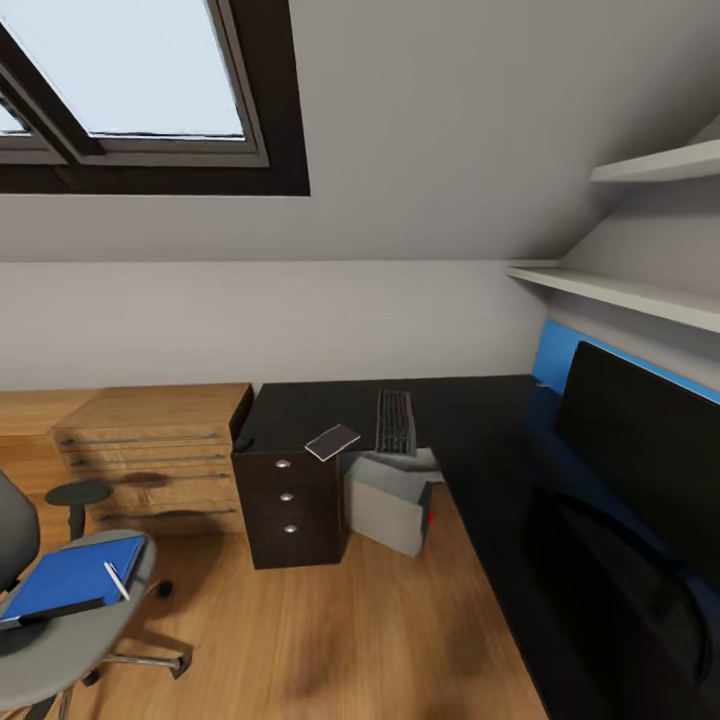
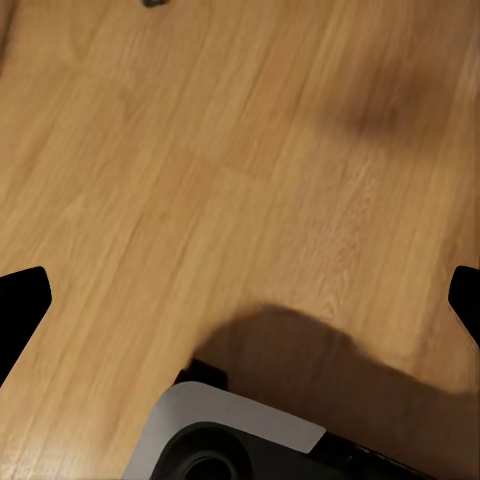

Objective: In the bedroom, organize the workspace by keeping the computer under the desk, ensuring the monitor is on the desk, placing the keyboard on the desk next to the monitor, placing the mouse on the desk next to the keyboard, moving the folder from the swivel chair onto the desk next to the mouse, stacking the notebook on top of the folder with the pen on top of the notebook, and positioning the swivel chair next to the desk.

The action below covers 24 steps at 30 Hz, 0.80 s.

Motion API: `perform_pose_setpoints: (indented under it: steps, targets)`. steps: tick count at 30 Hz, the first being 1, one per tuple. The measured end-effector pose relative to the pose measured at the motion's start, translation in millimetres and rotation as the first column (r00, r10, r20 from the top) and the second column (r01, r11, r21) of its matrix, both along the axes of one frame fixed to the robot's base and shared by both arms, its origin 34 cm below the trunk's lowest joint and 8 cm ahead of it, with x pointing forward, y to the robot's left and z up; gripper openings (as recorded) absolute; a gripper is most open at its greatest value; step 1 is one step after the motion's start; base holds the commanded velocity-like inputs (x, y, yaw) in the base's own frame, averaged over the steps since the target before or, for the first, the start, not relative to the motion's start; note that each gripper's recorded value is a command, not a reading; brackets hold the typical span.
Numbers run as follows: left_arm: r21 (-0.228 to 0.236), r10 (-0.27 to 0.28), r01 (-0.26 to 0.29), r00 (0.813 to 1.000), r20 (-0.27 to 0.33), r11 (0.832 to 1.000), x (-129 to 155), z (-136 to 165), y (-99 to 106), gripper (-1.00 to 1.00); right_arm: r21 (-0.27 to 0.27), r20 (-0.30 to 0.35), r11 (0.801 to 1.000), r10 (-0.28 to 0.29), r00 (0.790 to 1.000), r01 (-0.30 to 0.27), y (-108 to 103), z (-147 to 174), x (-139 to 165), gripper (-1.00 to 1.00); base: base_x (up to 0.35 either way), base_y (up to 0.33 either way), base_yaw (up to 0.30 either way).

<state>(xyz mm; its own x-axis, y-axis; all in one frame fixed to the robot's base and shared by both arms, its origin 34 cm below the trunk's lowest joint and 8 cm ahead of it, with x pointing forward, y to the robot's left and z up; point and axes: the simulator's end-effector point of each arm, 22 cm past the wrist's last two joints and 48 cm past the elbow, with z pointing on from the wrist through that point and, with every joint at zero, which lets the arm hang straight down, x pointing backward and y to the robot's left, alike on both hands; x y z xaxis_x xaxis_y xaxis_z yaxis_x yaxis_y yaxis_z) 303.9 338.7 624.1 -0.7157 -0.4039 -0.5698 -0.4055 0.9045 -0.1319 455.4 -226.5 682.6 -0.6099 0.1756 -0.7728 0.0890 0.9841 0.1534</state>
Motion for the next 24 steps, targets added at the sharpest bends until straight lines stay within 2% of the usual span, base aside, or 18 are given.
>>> perform_pose_setpoints:
  steps: [9,24]
  targets:
    - [0.000,0.000,0.000,1.000,-0.001,1.000,-0.1,-0.1,-0.1,1.00,0.000,0.000,1.000,0.001,1.000,-0.001,0.1,0.0,0.0,1.00,0.292,-0.093,0.000]
    - [0.000,0.000,0.000,1.000,0.001,1.000,0.1,0.1,0.1,1.00,-0.001,0.001,1.000,0.004,1.000,-0.004,0.3,0.3,0.3,1.00,0.329,0.020,0.000]
